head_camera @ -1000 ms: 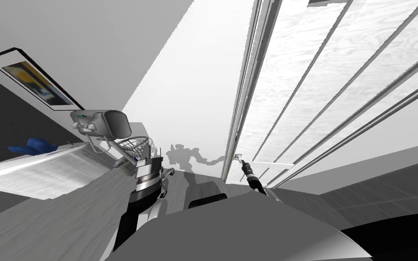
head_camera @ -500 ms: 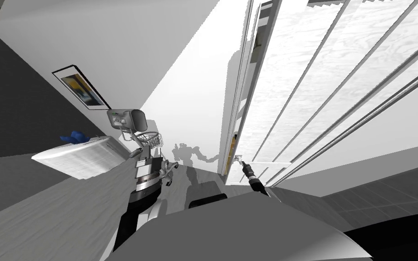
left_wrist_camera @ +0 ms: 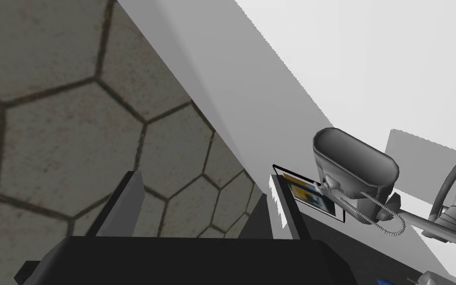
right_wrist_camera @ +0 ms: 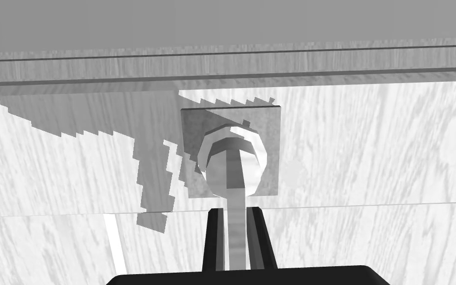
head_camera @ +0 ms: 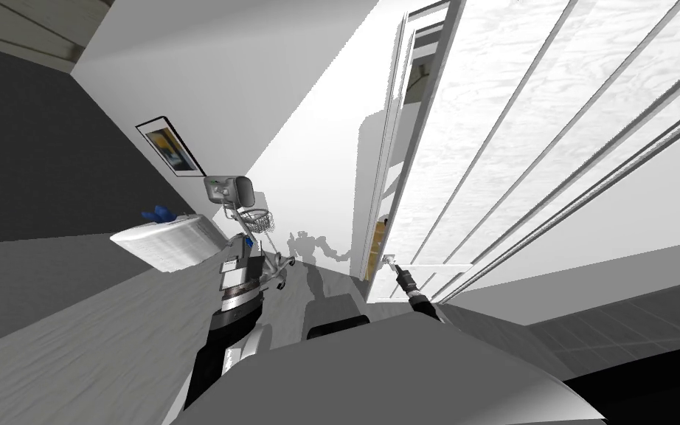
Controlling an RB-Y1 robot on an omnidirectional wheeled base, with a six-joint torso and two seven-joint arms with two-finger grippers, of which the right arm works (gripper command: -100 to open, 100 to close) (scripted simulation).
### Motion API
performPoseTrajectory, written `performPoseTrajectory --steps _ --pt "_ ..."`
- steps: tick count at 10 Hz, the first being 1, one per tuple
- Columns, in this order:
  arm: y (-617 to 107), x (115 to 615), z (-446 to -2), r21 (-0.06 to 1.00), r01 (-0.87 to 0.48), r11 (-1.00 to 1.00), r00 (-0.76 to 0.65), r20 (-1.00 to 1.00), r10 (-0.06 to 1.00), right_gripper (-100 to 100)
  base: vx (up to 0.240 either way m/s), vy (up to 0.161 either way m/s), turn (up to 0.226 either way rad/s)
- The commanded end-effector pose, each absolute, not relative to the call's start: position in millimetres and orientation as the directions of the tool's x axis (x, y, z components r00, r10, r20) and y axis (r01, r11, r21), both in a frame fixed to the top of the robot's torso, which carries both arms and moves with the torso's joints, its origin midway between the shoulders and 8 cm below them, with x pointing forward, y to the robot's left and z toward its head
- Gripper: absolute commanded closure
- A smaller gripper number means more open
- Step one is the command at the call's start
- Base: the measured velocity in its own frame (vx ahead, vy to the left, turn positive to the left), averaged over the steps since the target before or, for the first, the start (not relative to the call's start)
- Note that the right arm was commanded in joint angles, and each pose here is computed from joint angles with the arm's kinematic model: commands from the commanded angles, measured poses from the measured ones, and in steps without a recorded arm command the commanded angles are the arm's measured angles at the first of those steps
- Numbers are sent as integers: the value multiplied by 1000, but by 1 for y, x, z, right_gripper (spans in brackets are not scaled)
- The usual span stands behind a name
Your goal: Pull the door open
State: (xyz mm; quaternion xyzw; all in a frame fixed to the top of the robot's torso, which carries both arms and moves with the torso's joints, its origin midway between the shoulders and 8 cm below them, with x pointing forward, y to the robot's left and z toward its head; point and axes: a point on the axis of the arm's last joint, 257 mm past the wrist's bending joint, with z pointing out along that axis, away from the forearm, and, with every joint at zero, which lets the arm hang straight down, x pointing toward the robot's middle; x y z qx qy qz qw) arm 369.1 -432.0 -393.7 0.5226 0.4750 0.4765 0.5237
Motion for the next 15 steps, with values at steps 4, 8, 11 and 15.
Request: performPoseTrajectory --steps 4,8,11,15 --pt "-435 343 -393 1000 0 0 46 0 999 100 -193 -39 118" --pt "-434 330 -395 1000 2 -1 23 1 1000 100 -168 -59 138" --pt "-435 317 -394 1000 1 0 2 0 1000 100 -220 -63 152" --pt "-431 307 -396 1000 4 -4 -21 4 1000 100 -174 -45 112"
